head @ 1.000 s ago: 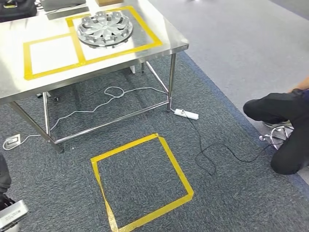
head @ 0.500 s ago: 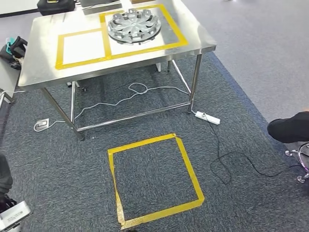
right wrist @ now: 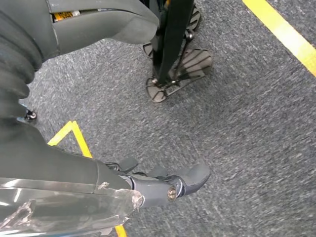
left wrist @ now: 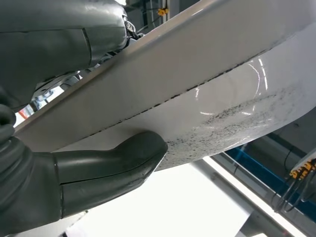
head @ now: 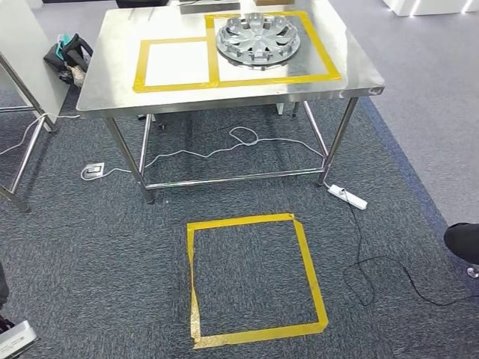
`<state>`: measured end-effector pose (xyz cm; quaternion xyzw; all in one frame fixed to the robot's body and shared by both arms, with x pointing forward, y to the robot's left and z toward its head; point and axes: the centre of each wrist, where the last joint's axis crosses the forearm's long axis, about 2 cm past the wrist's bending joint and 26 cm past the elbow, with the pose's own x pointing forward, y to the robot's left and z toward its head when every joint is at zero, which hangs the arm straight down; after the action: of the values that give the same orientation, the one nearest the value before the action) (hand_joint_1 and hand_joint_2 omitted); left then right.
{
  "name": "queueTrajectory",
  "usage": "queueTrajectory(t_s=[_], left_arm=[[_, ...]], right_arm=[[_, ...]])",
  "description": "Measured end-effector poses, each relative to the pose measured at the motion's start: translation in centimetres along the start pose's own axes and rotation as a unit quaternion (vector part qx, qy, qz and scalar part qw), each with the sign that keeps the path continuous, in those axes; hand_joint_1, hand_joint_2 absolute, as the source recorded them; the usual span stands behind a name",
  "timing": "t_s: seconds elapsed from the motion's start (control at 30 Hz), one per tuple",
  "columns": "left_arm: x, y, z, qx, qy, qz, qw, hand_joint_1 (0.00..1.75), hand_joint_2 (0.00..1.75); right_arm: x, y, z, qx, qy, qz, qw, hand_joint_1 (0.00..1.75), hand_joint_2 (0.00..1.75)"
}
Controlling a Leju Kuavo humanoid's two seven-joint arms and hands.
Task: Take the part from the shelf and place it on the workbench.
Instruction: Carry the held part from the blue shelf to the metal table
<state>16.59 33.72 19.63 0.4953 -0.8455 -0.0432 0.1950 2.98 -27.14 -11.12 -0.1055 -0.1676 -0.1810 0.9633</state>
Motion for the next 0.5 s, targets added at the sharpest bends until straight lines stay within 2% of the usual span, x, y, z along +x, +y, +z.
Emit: queueTrajectory(t_s=[0.5], left_arm=[[-0.09,0.41,0.16,-0.010,0.011,0.004,1.000,1.75,1.75]], right_arm=[[0.40,0.48,-0.04,0.017,-0.005,0.025,1.000,0.00,1.75]])
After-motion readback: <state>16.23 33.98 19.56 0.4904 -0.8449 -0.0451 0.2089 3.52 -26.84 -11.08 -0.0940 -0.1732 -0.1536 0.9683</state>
